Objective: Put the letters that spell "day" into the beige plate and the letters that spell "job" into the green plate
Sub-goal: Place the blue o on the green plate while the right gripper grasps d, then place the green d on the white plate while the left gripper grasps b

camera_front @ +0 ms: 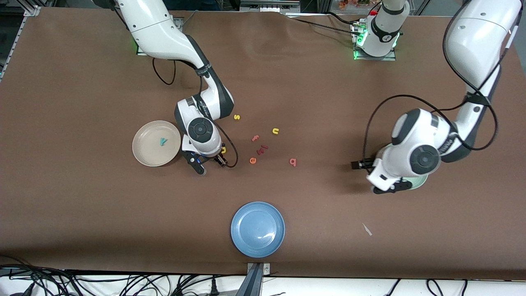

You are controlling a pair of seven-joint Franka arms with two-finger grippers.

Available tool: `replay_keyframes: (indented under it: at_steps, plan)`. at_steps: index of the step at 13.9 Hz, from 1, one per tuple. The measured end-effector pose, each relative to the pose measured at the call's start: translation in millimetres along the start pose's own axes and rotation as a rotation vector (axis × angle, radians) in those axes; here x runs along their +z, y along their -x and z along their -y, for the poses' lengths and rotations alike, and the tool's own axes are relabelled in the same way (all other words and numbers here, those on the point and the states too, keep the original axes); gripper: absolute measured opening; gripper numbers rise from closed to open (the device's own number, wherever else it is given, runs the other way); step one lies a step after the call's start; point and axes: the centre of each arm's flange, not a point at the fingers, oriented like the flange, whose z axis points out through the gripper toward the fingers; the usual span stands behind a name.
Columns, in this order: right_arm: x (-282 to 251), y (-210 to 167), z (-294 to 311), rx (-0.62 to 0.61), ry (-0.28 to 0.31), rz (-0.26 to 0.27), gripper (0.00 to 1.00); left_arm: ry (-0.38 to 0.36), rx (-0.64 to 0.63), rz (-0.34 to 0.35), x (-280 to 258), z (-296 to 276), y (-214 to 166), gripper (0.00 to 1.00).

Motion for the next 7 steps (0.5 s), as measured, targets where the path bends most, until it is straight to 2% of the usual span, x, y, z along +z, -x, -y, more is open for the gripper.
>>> replay_keyframes:
  at_steps: [1,2,5,7]
  plan:
    - [0,0,0,0.0,0.0,0.0,0.69,-0.002,-0.011,-0.007,-1,-22,10,1.0]
    - [-1,0,0,0.0,-0.001,0.0,0.64,-0.001,-0.022,-0.018,-2,-41,19,1.0]
    - [-5,0,0,-0.001,0.0,0.001,0.32,0.022,-0.049,-0.062,-16,-81,34,1.0]
    - [-5,1,-1,-0.001,0.006,0.002,0.31,0.066,-0.08,-0.103,-19,-107,43,1.0]
